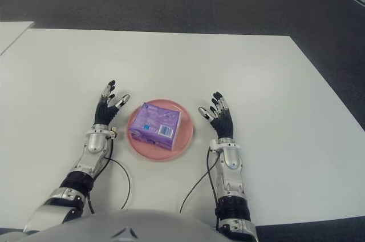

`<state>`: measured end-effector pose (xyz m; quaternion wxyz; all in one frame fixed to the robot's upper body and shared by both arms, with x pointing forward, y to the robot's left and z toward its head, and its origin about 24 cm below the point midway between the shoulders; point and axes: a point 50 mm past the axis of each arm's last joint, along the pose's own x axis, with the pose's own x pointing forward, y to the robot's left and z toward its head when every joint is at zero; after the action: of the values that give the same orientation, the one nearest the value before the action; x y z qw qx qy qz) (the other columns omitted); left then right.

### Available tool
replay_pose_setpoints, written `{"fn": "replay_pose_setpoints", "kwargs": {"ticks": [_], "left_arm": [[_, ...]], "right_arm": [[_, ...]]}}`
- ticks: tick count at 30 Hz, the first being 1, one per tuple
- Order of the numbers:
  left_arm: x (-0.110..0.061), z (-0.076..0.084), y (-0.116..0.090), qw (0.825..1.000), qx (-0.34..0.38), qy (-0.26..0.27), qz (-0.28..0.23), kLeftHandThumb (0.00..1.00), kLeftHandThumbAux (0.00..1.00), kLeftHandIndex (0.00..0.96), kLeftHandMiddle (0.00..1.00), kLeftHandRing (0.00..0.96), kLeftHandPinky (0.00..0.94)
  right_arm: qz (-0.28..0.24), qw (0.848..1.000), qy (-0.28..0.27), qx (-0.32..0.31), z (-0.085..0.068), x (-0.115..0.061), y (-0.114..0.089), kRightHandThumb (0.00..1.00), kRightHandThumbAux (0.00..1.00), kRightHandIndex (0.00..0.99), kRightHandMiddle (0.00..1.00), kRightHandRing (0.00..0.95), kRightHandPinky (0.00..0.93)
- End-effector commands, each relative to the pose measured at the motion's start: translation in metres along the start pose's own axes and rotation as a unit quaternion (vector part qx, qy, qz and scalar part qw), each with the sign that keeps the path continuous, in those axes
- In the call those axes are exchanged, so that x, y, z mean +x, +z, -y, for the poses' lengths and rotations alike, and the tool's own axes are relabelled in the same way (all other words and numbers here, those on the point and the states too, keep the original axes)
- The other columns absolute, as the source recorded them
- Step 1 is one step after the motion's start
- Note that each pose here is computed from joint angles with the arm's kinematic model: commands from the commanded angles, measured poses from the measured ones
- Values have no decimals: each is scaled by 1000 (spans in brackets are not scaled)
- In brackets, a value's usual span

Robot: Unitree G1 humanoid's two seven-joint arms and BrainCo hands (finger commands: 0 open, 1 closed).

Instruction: Put the tissue paper into the plate.

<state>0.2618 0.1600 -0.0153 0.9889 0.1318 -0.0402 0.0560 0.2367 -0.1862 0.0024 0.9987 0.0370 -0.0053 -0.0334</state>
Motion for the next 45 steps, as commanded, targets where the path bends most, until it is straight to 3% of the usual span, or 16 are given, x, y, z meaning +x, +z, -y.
{"fn": "replay_pose_setpoints", "kwargs": {"ticks": [1, 25, 45], "left_arm": [[-9, 5, -7, 1000, 1, -5, -15, 0, 512, 0, 0, 0, 0], [-15, -8, -10, 1000, 28, 7, -6, 0, 499, 0, 0, 0, 0], [-15, -14, -11, 1000, 4, 25, -7, 0, 449, 0, 0, 0, 0]], "right_arm": [[-15, 1000, -6, -4, 8, -4, -7, 68, 741, 0, 0, 0, 23], [-42, 999, -10, -5, 11, 3, -7, 79, 742, 0, 0, 0, 18], [-18, 1000, -13, 3, 3, 6, -7, 97, 736, 1, 0, 0, 15]]}}
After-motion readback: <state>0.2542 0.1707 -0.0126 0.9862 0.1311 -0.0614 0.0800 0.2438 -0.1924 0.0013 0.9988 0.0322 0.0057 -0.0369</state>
